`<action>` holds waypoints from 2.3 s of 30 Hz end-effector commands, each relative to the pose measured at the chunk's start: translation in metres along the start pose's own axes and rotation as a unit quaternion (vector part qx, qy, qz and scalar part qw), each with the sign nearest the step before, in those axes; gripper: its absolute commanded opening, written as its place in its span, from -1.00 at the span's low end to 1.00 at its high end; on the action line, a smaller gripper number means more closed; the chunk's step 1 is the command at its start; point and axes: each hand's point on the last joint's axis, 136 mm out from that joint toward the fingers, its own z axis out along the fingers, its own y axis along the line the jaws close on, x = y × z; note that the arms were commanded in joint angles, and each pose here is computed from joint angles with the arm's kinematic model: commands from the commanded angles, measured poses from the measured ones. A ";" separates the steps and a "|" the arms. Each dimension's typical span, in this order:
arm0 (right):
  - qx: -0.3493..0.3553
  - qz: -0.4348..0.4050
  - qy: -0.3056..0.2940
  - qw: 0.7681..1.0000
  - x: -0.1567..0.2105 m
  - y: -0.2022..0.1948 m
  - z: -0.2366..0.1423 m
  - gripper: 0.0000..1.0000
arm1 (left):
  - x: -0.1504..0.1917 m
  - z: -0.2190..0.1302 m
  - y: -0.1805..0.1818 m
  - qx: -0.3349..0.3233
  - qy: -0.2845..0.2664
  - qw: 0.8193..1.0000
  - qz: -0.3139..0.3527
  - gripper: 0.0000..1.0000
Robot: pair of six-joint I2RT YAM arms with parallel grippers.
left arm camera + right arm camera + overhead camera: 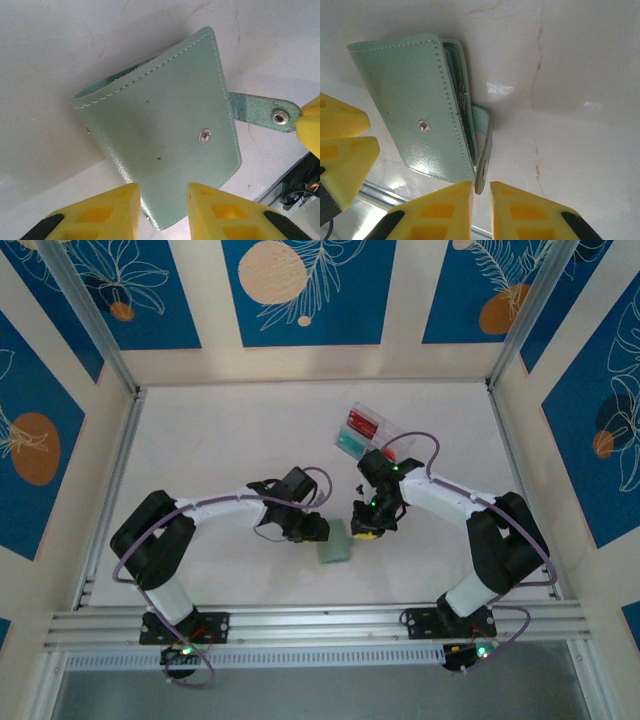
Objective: Put the credit cards into the card holder
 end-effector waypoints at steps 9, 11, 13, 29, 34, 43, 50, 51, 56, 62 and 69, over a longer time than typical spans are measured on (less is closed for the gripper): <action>-0.012 0.001 0.023 1.000 0.006 -0.001 0.009 -0.70 | 0.011 0.004 0.002 0.005 0.014 1.000 -0.005 -0.41; -0.011 0.001 0.024 1.000 0.005 -0.002 0.010 -0.70 | 0.011 0.005 0.002 0.005 0.014 1.000 -0.005 -0.41; -0.011 0.001 0.025 1.000 0.006 -0.002 0.011 -0.71 | 0.011 0.005 0.002 0.005 0.013 1.000 -0.006 -0.41; -0.044 -0.033 0.025 0.998 0.009 0.016 0.004 -1.00 | 0.012 0.012 0.004 0.000 0.020 1.000 0.000 -0.41; -0.073 -0.049 0.033 0.996 0.010 0.029 0.002 -1.00 | 0.014 0.020 0.008 -0.010 0.026 1.000 0.003 -0.41; -0.083 -0.066 0.059 0.993 0.010 0.043 0.011 -1.00 | 0.014 0.024 0.008 -0.008 0.022 1.000 0.003 -0.42; -0.047 -0.065 0.063 0.995 0.004 0.040 0.019 -1.00 | 0.014 0.024 0.005 0.001 0.020 1.000 0.002 -0.42; -0.043 -0.065 0.062 0.995 0.004 0.040 0.018 -1.00 | 0.014 0.025 0.005 0.002 0.019 1.000 0.001 -0.42; -0.020 -0.069 0.067 0.995 0.002 0.040 0.023 -1.00 | 0.015 0.025 0.004 0.007 0.017 1.000 0.000 -0.42; -0.013 -0.068 0.081 0.994 0.002 0.042 0.031 -1.00 | 0.014 0.025 0.003 0.012 0.013 1.000 -0.002 -0.42; 0.006 -0.063 0.084 0.994 0.000 0.041 0.032 -1.00 | 0.016 0.026 0.004 0.015 0.012 1.000 -0.004 -0.42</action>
